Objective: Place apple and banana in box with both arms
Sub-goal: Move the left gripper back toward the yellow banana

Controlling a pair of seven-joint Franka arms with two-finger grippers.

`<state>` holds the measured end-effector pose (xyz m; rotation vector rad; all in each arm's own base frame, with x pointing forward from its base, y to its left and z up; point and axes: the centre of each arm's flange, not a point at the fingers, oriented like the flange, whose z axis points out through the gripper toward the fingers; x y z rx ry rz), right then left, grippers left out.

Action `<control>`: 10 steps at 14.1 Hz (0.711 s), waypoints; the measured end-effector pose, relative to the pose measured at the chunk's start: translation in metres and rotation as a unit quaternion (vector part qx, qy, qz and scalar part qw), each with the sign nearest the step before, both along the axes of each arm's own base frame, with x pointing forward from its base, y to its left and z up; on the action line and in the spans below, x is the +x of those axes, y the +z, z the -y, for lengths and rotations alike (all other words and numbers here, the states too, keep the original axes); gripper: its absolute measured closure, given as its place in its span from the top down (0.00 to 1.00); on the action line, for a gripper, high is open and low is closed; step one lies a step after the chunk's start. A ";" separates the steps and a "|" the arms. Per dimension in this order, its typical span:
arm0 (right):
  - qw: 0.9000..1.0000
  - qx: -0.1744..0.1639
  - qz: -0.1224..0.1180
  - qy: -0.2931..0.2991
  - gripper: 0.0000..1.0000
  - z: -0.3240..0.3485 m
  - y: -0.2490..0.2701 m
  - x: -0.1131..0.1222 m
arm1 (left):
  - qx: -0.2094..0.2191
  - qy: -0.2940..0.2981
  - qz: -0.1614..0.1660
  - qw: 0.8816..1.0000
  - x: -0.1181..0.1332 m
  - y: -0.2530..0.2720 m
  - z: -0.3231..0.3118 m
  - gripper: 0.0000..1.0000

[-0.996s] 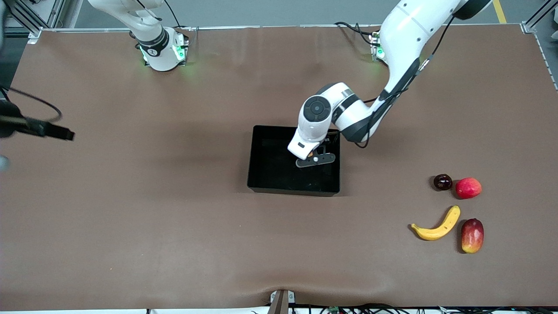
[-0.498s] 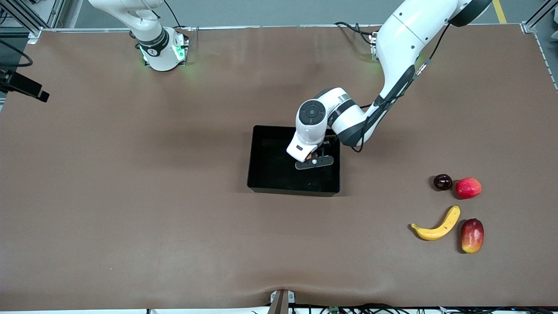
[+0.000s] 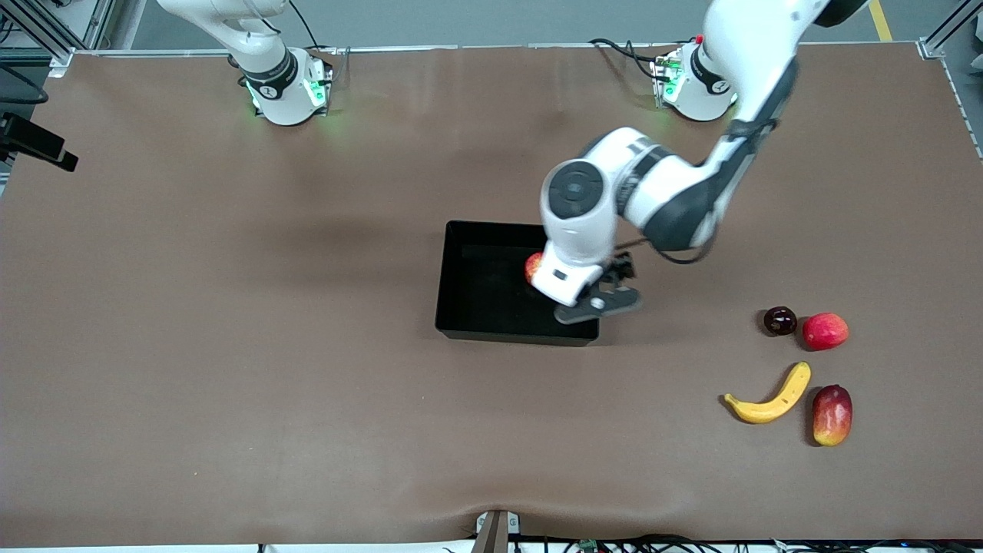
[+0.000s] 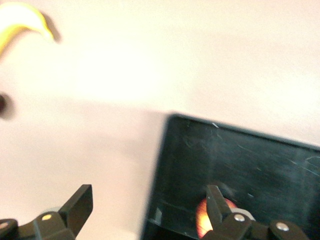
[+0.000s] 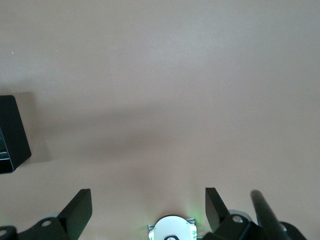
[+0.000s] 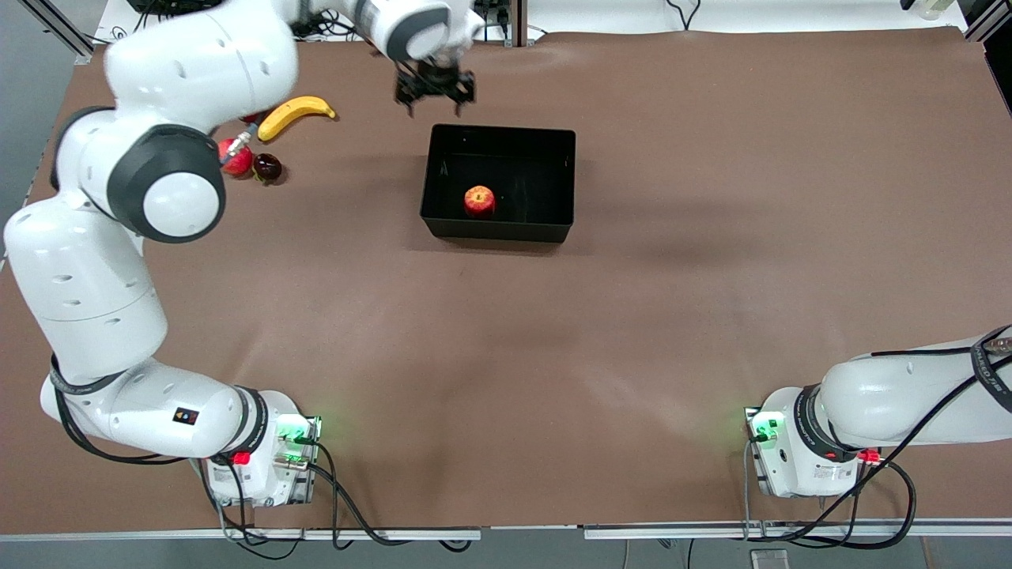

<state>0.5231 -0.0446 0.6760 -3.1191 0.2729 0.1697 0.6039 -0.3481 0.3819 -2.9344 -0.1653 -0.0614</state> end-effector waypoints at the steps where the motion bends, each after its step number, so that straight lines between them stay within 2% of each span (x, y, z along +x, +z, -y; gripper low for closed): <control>1: 1.000 -0.005 0.000 -0.001 1.00 0.001 -0.001 0.001 | 0.002 -0.016 -0.011 1.000 0.019 -0.002 -0.035 1.00; 3: 1.000 -0.007 0.010 -0.006 1.00 0.008 -0.002 0.005 | -0.002 -0.054 -0.034 0.998 0.055 -0.016 -0.111 1.00; 6: 1.000 -0.009 0.024 -0.009 1.00 0.012 -0.001 0.009 | -0.030 -0.136 -0.036 0.990 0.093 -0.047 -0.196 0.97; 8: 1.000 -0.009 0.024 -0.012 1.00 0.015 -0.001 0.009 | -0.046 -0.197 -0.026 0.979 0.112 -0.071 -0.245 0.95; 10: 1.000 -0.009 0.024 -0.014 1.00 0.016 -0.001 0.008 | -0.052 -0.265 -0.017 0.963 0.123 -0.095 -0.280 0.95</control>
